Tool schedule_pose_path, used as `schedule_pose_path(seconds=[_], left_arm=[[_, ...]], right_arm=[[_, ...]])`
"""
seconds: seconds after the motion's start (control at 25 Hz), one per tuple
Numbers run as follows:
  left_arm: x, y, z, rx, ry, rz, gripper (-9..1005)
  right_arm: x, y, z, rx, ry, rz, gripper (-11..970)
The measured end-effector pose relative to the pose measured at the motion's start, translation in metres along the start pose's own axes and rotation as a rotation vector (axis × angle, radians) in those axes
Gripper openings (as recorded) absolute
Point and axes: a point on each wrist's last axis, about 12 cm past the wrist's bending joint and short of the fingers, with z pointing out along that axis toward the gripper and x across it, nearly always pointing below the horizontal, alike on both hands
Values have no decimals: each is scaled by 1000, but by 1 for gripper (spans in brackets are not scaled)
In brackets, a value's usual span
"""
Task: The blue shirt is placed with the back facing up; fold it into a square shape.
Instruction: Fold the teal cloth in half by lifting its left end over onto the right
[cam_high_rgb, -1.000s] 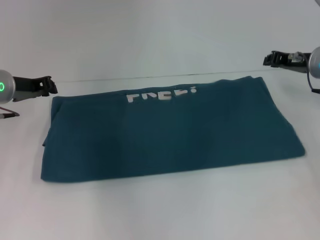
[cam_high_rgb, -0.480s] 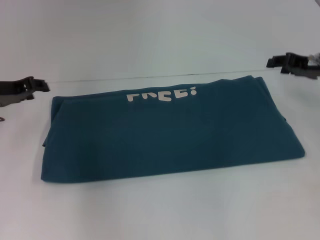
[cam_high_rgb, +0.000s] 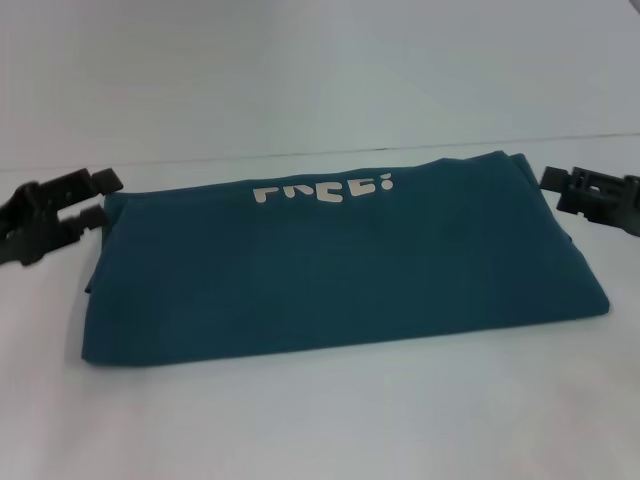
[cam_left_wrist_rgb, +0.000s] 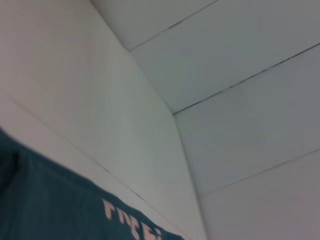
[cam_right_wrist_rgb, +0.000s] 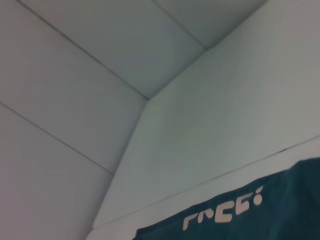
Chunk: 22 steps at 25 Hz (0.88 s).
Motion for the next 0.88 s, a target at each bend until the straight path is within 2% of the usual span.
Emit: schedule_pose_path(seconds=[0.04, 0.08, 0.16, 0.24, 0.52, 0.88], left_arm=[[14, 9, -8, 34, -10, -78, 623], [14, 9, -8, 34, -10, -78, 652], [28, 19, -14, 50, -39, -165, 712], [45, 31, -19, 35, -69, -247, 722], [65, 44, -23, -15, -78, -299, 751], [79, 61, -15, -132, -60, -341, 751]], right_arm=[[11, -2, -7, -18, -10, 8, 837], [11, -2, -7, -18, -10, 8, 837], [21, -3, -12, -33, -8, 9, 836], [31, -2, -15, -56, 16, -17, 835], [42, -3, -12, -55, 63, -36, 832], [42, -6, -9, -32, 48, -34, 832]])
